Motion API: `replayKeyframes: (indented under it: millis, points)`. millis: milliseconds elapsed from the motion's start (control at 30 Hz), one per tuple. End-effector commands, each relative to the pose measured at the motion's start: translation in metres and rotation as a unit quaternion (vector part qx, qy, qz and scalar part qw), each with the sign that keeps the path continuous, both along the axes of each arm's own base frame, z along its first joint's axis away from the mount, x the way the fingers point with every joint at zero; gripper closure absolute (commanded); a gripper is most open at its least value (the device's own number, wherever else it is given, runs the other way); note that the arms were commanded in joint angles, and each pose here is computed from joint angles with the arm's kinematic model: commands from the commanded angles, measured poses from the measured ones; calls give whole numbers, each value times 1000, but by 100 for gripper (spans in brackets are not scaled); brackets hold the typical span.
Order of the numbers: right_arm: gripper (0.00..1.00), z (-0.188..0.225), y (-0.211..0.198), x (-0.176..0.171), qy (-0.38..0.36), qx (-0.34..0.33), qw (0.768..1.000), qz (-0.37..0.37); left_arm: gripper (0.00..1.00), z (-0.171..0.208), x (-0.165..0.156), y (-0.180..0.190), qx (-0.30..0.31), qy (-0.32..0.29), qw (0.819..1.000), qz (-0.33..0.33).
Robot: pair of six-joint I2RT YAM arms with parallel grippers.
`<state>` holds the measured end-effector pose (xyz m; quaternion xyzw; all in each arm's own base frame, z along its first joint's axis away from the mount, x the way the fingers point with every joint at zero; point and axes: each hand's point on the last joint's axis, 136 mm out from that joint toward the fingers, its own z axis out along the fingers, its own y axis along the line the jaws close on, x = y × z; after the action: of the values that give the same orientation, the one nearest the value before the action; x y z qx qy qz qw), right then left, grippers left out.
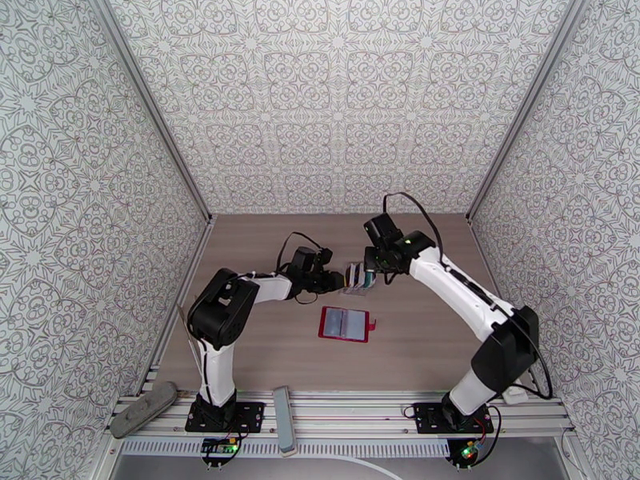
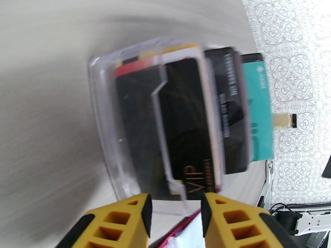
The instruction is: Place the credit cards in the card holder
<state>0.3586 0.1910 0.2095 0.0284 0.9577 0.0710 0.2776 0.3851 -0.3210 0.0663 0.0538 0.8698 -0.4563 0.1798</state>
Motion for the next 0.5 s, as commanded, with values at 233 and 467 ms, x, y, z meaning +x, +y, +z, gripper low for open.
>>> replayKeyframes:
  millis: [233, 467]
  points:
    - [100, 5, 18, -35, -28, 104, 994, 35, 62, 23, -8, 1, 47, -54, 997, -15]
    - [100, -5, 31, -55, -37, 183, 981, 56, 62, 25, -29, 3, 76, -50, 996, -26]
